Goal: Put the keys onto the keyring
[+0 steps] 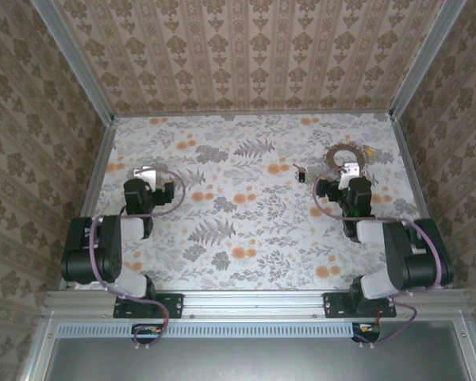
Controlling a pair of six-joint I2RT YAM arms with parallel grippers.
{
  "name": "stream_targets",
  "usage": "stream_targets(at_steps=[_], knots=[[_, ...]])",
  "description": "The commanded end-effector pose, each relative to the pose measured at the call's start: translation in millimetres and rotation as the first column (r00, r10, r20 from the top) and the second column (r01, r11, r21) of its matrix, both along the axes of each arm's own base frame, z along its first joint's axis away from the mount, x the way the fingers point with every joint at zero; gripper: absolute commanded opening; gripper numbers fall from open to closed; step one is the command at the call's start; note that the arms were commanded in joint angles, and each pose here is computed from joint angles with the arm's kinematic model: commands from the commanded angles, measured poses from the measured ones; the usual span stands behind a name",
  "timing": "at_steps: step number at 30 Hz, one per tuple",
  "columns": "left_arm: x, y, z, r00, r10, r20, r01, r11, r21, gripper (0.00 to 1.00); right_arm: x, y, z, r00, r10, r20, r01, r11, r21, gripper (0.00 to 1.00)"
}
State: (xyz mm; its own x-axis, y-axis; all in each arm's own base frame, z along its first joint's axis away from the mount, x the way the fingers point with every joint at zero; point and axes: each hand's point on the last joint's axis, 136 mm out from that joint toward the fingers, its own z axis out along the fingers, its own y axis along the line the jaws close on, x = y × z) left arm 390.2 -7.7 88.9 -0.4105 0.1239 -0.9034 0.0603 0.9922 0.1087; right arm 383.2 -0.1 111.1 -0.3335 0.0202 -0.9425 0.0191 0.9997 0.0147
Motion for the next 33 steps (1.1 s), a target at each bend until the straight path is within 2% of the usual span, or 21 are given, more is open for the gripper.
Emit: stream_targets(at_steps=[1,4,6,9,12,13,15,17,20,22,24,28,31,33], knots=[[1,2,48,0.998,0.046,0.042,-0.046,0.999,0.007,1.0,-13,-6,51,0.996,-0.033,0.081,0.033,0.999,0.008,1.0],[-8,-14,100,0.997,0.022,0.077,-0.013,0.993,-0.116,1.0,-32,-20,82,0.989,-0.147,0.027,0.144,0.985,0.096,1.0],[-15,-38,147,0.998,0.0,0.061,0.018,0.957,-0.288,1.0,-44,-25,93,0.977,-0.21,-0.028,0.211,0.96,0.186,1.0],[-25,-65,194,0.995,-0.102,-0.005,0.093,0.927,-0.363,1.0,-48,-20,102,0.98,-0.201,0.004,0.193,0.941,0.277,1.0],[-28,-60,219,0.997,-0.059,-0.058,0.03,0.913,-0.407,1.0,-43,-21,101,0.978,-0.208,-0.032,0.205,0.911,0.357,1.0],[-31,-66,222,0.993,-0.098,-0.064,0.064,0.91,-0.409,1.0,-41,-24,95,0.971,-0.225,-0.083,0.239,0.903,0.356,0.99],[-38,-79,220,0.981,-0.186,-0.057,0.146,0.896,-0.419,1.0,-33,-29,82,0.948,-0.254,-0.192,0.306,0.894,0.327,0.88],[-39,-74,197,0.985,-0.155,-0.07,0.11,0.894,-0.433,1.0,-26,-36,67,0.913,-0.286,-0.29,0.373,0.873,0.315,0.79],[-42,-87,162,0.965,-0.253,-0.072,0.198,0.88,-0.432,1.0,-14,-45,48,0.87,-0.302,-0.39,0.431,0.849,0.306,0.76],[-44,-98,167,0.945,-0.32,-0.07,0.252,0.847,-0.468,1.0,-5,-56,37,0.845,-0.312,-0.434,0.464,0.831,0.307,0.68],[-47,-109,170,0.925,-0.373,-0.07,0.311,0.85,-0.425,1.0,4,-70,22,0.819,-0.313,-0.481,0.499,0.801,0.33,0.61],[-52,-115,159,0.925,-0.37,-0.093,0.295,0.847,-0.442,1.0,26,-88,-5,0.78,-0.285,-0.557,0.542,0.753,0.374,0.53],[-56,-121,160,0.921,-0.38,-0.084,0.321,0.863,-0.39,1.0,40,-101,-29,0.737,-0.286,-0.613,0.595,0.704,0.387,0.48],[-60,-122,159,0.922,-0.377,-0.09,0.327,0.881,-0.341,1.0,53,-100,-41,0.725,-0.257,-0.639,0.598,0.694,0.4,0.45]])
